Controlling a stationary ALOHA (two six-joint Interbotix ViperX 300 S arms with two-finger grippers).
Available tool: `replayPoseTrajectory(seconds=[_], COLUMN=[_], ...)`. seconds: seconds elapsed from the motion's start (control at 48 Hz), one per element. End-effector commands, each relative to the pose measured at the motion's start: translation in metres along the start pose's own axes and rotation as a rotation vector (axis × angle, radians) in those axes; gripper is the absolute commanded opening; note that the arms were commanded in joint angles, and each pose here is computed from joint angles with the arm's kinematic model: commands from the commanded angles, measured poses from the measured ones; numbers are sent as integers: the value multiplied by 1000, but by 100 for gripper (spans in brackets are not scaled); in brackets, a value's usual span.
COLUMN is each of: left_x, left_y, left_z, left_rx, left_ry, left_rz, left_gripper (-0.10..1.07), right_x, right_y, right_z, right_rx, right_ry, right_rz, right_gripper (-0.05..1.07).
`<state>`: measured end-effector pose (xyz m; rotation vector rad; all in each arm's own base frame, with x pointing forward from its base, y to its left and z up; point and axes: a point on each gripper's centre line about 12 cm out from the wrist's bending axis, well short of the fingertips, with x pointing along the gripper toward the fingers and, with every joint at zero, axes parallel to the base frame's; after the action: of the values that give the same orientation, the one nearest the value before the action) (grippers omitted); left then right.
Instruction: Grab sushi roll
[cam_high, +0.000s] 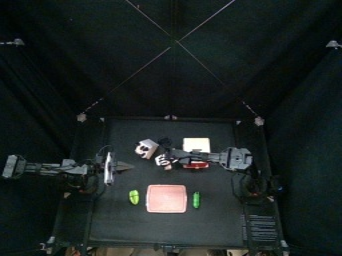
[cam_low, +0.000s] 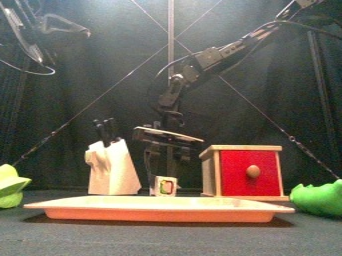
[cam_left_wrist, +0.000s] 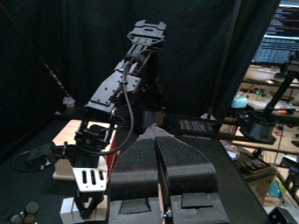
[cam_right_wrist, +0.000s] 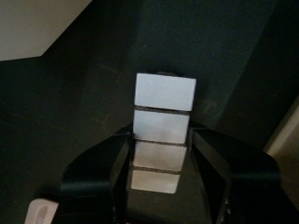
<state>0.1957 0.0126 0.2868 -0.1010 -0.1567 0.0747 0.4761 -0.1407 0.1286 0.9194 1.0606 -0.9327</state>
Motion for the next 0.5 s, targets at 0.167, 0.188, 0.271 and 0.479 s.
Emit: replayPoseTrajectory(seconds=[0.167,0.188,0.271,0.479], left_x=[2,2,2,3], left_y=[0,0,0,0], left_z=[6,6,6,7], left_rx=[1,1,3,3], left_ry=[-19,-19,-20,-22], left_rz=[1,1,1,1], left_gripper=[-2,-2,-2,-2], right_x=[-27,-27,-26,-28], right_y=[7,7,7,8], right_z=[13,13,12,12], right_rx=[-7,-6,-7,-5], right_ry=[-43,-42,-41,-41], right_rz=[55,55,56,60], right_gripper=[59,59,59,59])
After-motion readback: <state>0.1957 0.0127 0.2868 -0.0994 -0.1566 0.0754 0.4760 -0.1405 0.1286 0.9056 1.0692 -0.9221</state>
